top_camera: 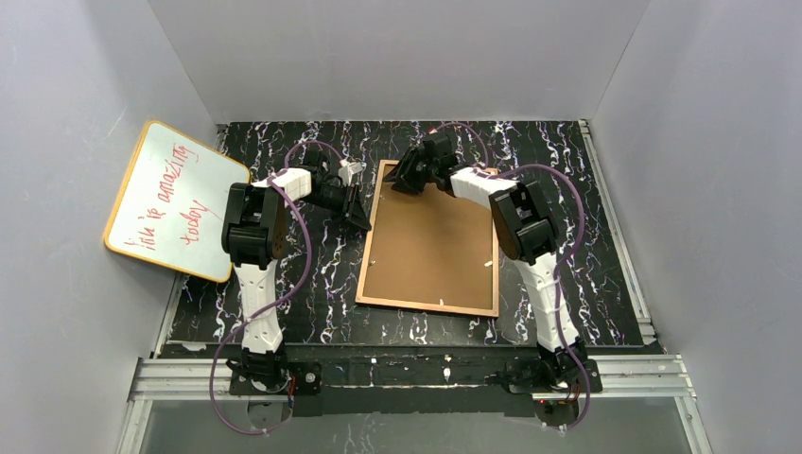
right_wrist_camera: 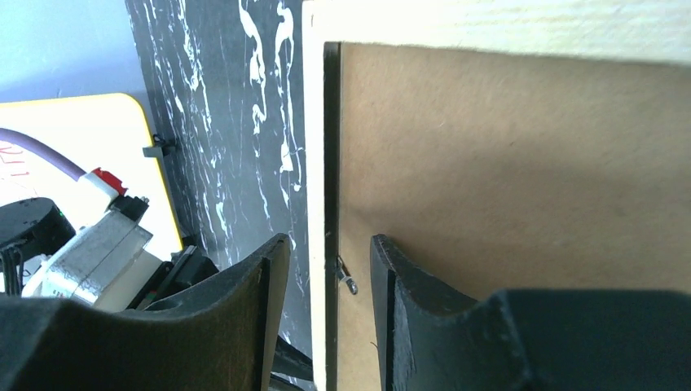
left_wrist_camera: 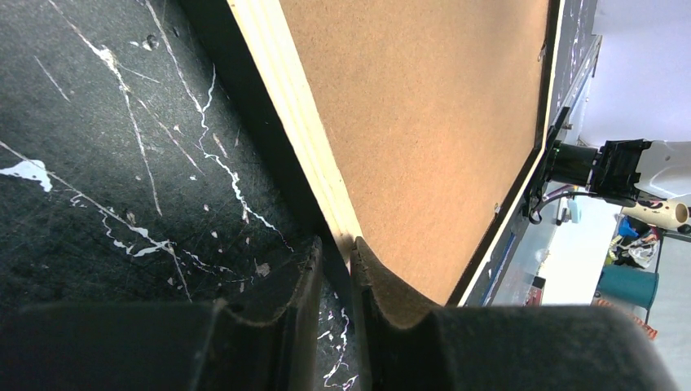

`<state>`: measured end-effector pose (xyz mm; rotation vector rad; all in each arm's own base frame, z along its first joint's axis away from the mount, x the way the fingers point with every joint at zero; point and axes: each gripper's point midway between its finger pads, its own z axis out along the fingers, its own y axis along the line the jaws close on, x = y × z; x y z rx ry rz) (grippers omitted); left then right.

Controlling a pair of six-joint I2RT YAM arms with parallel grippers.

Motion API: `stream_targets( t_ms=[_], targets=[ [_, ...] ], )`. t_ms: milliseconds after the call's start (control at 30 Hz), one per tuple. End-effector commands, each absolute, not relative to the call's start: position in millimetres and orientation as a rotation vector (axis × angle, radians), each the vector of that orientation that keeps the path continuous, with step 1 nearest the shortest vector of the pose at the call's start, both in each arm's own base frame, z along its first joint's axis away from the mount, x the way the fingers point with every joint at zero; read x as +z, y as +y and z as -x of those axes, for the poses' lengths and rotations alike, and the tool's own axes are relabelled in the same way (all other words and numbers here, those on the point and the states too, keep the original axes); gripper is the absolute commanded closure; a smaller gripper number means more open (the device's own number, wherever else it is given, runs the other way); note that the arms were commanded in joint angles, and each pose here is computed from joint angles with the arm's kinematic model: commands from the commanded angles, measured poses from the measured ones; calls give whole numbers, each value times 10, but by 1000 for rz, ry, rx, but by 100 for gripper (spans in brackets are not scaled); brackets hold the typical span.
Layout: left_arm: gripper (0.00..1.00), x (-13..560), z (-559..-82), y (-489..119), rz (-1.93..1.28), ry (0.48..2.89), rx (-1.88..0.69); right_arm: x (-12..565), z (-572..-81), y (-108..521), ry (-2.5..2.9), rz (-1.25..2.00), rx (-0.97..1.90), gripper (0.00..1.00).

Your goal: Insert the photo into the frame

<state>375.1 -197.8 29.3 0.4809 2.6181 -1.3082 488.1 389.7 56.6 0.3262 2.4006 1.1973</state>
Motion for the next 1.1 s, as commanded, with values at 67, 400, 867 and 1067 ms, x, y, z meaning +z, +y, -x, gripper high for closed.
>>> stream_targets(
  t_ms=[67,400,867,1067],
  targets=[
    [84,149,-3615,-1908,-521,2687,-1220,401,-4914,3897,2436,-277,1183,50],
    [84,141,-3610,-1910,-525,2688,-1221,382,-4791,4057,2469,-170,1273,51],
    [84,102,-3599,-1903,-529,2695,-1220,460,-4448,4223,2525,-105,1326,53],
    [84,111,-3612,-1905,-529,2692,-1219,528,-4310,4287,2542,-107,1359,53]
  ],
)
